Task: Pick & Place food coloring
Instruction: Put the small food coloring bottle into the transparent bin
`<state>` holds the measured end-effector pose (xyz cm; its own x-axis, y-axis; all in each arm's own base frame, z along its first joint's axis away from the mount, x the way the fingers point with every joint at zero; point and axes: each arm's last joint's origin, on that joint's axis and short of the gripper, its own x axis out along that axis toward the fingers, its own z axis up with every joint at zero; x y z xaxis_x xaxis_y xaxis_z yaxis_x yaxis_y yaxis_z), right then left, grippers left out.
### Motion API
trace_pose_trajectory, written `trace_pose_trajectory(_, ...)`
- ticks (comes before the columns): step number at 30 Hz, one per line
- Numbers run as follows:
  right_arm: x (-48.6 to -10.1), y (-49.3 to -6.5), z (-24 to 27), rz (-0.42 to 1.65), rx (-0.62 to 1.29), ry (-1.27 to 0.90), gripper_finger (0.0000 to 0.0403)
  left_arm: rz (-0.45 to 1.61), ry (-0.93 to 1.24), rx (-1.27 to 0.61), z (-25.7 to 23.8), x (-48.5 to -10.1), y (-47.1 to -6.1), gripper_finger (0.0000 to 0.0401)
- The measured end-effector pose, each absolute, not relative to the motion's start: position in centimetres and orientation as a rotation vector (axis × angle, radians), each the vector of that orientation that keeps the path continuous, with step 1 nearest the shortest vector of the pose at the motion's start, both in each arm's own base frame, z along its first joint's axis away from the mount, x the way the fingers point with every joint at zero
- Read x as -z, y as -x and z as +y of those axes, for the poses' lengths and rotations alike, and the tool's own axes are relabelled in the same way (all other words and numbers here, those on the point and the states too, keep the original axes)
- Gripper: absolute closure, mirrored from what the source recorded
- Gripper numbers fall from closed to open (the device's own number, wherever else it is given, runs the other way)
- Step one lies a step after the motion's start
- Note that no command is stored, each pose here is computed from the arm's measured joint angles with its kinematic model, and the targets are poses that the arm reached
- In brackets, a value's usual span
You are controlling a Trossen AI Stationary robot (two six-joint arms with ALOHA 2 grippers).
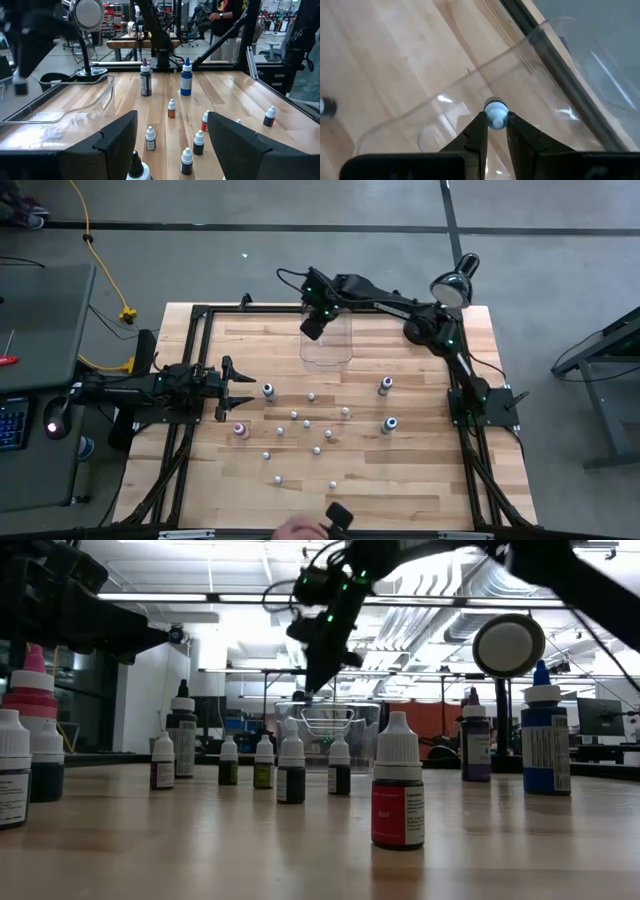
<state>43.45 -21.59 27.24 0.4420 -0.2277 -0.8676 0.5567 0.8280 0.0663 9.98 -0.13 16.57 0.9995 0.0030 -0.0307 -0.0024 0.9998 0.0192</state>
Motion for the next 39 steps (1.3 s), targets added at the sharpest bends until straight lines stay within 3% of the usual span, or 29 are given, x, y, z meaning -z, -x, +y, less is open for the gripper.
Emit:
trace_pose_trajectory(10, -23.3, -44.2, -24.9, 1.006, 0.570, -0.455, 0.0348, 0.031, -0.019, 0.001, -0.1, -16.6, -10.0, 0.0162)
trace_pose_trajectory(23, -22.9, -43.9, -26.7, 0.914, 0.673, -0.573, 0.0347, 0.031, -0.019, 0.002, -0.1, -16.6, -10.0, 0.0162)
trace_pose_trajectory(39, -19.8, -44.3, -27.1, 0.979, 0.685, -0.651, 0.0347, 0.031, -0.019, 0.007, -0.2, -16.6, -10.0, 0.0162)
